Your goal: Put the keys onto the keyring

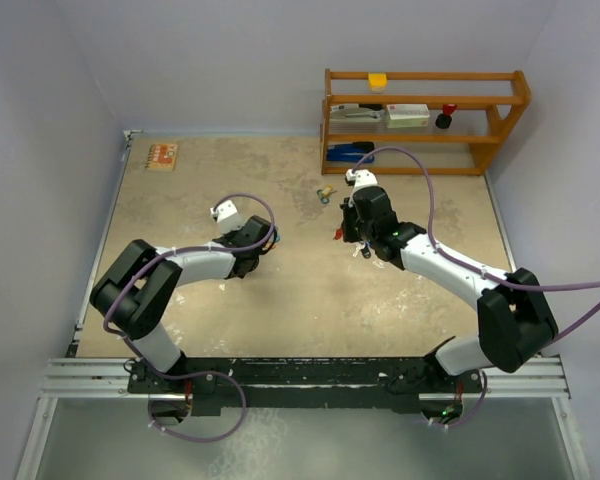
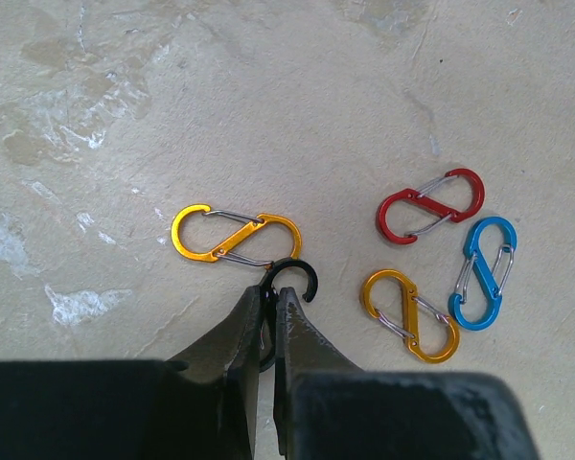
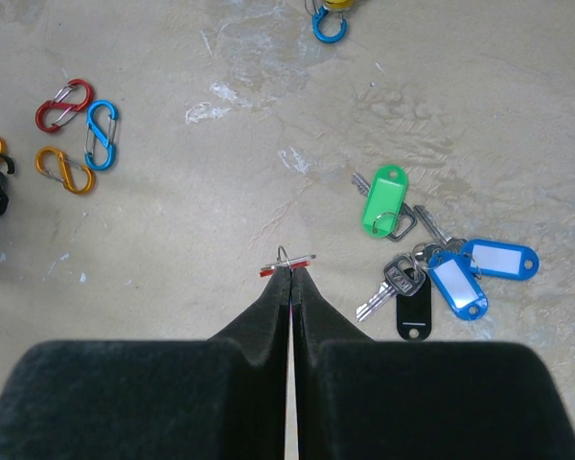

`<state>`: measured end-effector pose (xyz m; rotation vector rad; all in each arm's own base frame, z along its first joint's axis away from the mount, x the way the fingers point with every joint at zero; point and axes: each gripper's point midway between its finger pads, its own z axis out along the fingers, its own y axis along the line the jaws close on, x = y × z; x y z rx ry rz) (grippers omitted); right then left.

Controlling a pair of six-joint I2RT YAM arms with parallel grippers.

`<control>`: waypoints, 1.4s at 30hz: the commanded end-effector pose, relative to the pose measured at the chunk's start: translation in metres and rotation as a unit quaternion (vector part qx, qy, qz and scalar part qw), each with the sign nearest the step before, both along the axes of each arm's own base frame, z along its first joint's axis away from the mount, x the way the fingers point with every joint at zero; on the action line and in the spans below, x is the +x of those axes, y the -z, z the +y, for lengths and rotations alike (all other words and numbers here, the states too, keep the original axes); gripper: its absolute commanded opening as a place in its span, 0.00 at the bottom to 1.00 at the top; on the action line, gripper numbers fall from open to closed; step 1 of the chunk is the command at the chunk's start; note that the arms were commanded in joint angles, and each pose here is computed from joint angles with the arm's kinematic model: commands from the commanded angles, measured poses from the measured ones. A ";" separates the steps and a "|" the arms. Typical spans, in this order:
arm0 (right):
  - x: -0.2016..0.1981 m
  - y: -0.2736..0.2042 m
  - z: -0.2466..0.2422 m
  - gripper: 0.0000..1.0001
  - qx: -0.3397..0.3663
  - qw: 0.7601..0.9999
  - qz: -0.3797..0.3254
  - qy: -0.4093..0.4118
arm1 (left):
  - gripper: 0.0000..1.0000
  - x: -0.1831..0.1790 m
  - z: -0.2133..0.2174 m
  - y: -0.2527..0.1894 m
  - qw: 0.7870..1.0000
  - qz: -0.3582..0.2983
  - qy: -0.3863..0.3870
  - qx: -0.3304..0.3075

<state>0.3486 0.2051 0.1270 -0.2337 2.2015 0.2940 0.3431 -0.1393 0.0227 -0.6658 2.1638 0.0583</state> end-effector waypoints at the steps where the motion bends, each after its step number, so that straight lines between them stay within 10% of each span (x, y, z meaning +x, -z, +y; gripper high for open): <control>1: 0.003 -0.010 0.000 0.00 0.007 1.000 -0.018 0.008 | 0.00 0.007 -0.003 -0.017 1.000 -0.020 0.001 -0.012; 25: -0.010 -0.010 0.045 0.00 -0.037 0.994 -0.048 -0.095 | 0.00 0.041 -0.135 -0.108 0.939 -0.085 0.293 -0.160; 42: -0.011 -0.009 0.068 0.00 -0.046 0.990 -0.062 -0.116 | 0.00 0.019 -0.188 -0.114 0.906 -0.071 0.365 -0.201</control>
